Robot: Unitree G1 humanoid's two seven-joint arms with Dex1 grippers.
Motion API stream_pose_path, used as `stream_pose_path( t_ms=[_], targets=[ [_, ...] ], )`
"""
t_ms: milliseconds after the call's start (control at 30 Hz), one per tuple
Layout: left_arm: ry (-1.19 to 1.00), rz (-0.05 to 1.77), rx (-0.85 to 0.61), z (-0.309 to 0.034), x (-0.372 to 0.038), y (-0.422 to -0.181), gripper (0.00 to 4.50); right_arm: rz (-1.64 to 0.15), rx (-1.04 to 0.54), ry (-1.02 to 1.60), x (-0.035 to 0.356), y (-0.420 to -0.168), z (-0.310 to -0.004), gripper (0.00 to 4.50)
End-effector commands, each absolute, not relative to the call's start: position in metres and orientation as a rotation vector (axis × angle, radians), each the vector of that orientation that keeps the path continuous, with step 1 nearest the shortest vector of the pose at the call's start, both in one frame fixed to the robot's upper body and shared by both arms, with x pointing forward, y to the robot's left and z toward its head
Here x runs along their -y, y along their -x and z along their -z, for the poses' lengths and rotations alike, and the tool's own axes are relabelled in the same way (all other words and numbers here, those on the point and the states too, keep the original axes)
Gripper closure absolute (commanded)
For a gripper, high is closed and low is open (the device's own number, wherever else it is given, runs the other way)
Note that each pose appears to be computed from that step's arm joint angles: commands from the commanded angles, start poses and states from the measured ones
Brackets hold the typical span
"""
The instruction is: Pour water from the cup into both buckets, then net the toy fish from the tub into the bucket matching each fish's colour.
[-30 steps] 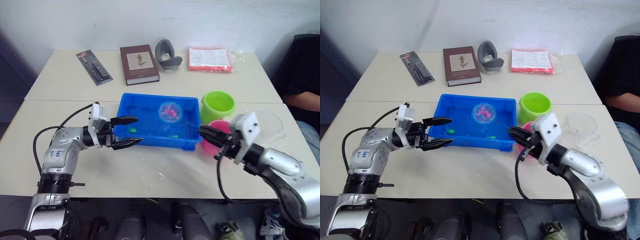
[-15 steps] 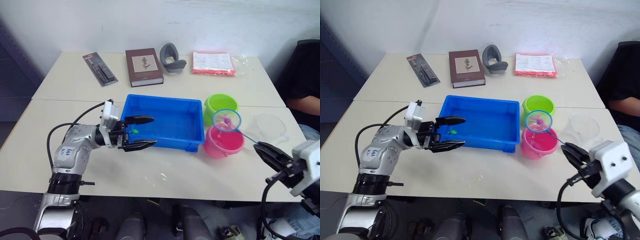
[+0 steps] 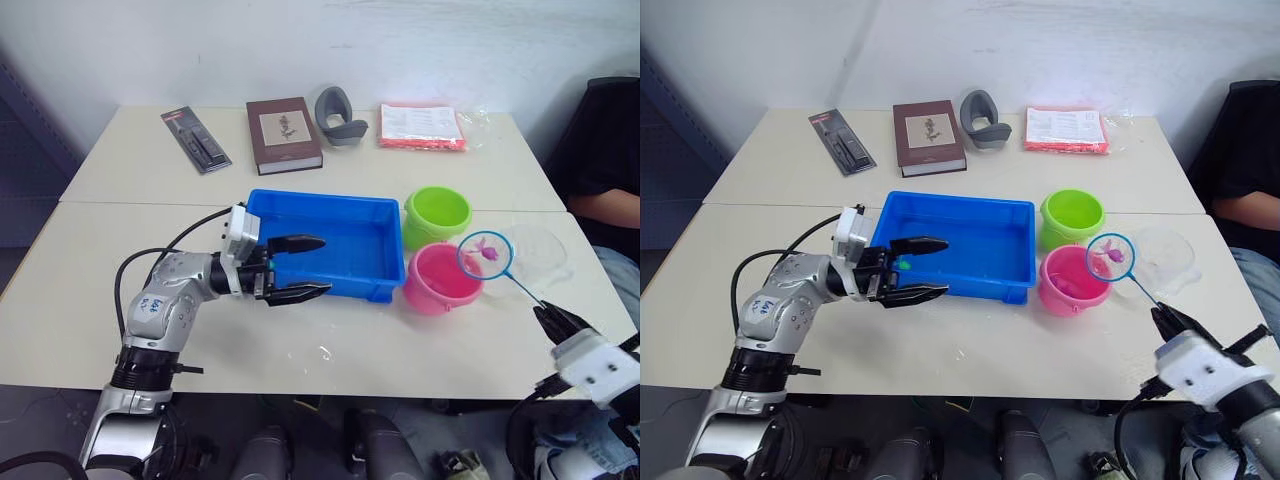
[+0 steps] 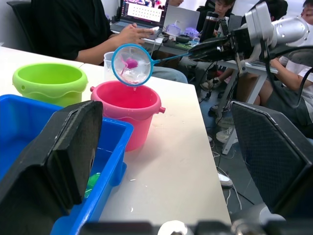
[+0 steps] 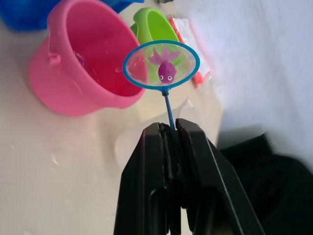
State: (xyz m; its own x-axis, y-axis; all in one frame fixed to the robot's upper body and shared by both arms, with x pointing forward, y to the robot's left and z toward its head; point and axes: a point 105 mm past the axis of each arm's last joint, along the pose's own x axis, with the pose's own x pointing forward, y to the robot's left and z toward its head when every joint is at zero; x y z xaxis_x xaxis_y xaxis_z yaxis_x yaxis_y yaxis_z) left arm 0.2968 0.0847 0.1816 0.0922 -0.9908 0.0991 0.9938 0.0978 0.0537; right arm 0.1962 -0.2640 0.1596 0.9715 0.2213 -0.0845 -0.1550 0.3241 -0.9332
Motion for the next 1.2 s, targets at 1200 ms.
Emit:
stream_pose_path(
  t_ms=[1200],
  targets=[
    [-0.161, 1.151, 0.092, -0.191, -0.200, -0.329, 0.03, -0.645, -0.069, 0.752, 0.178, -0.268, -0.199, 4.50]
  ],
)
